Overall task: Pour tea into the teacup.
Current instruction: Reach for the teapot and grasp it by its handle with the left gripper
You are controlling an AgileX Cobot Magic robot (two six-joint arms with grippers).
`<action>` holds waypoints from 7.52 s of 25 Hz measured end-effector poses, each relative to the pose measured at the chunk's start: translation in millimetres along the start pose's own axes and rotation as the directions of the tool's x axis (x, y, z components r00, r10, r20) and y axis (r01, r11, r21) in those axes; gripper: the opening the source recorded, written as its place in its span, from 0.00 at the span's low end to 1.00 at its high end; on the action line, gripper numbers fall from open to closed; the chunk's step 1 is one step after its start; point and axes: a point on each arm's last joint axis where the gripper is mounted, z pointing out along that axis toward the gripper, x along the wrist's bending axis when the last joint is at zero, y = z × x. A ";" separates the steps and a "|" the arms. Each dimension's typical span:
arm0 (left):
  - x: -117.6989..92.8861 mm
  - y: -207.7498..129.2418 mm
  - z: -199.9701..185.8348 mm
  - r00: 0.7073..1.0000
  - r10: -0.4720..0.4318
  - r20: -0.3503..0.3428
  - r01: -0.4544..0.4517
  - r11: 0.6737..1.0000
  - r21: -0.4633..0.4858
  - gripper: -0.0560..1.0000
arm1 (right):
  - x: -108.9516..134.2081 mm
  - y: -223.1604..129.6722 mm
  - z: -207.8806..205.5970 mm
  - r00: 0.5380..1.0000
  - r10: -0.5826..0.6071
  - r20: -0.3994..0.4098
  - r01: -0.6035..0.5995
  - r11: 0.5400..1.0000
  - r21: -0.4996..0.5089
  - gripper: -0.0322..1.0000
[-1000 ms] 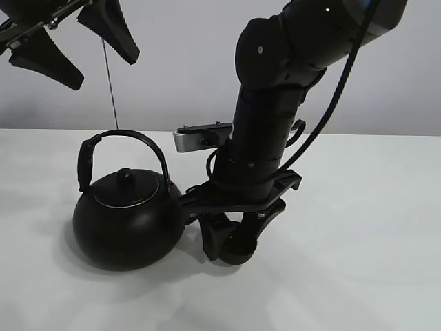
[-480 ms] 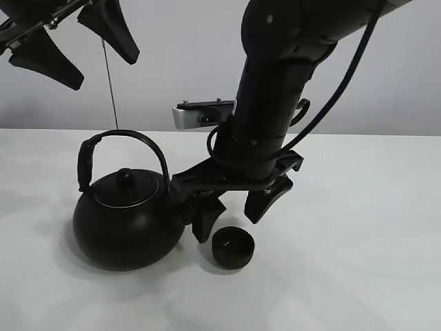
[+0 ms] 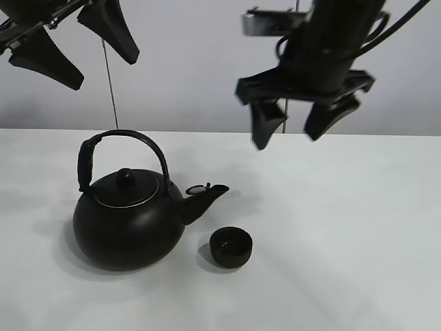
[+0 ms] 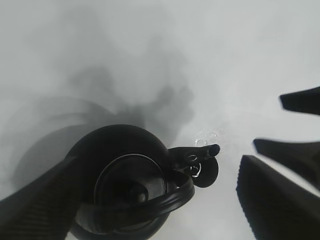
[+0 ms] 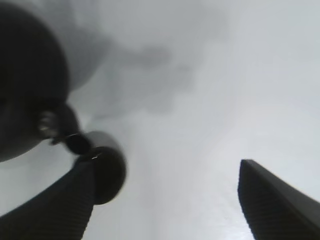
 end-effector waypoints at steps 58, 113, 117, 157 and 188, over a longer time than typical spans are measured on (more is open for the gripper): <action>0.0 0.1 0.0 1.000 0.000 0.000 0.000 1.000 -0.001 0.63 | 0.0 -333.1 -179.0 0.922 0.329 0.205 -0.167 0.814 -0.556 0.56; -51.4 -107.3 -183.6 0.864 0.238 -0.444 -0.478 0.667 -0.572 0.63 | -0.6 -333.1 -179.3 0.920 0.334 0.206 -0.170 0.811 -0.560 0.56; -31.4 -138.4 -136.3 0.837 0.318 -0.444 -0.541 0.599 -0.591 0.63 | -0.6 -333.1 -179.3 0.920 0.334 0.206 -0.170 0.811 -0.560 0.56; 67.2 -180.1 81.2 0.899 0.354 -0.259 -0.437 0.676 -0.593 0.62 | -0.6 -333.1 -179.3 0.920 0.334 0.206 -0.170 0.811 -0.560 0.56; 64.5 -162.0 86.6 0.880 0.391 -0.270 -0.472 0.651 -0.595 0.42 | -0.6 -333.1 -179.3 0.920 0.334 0.206 -0.170 0.811 -0.560 0.56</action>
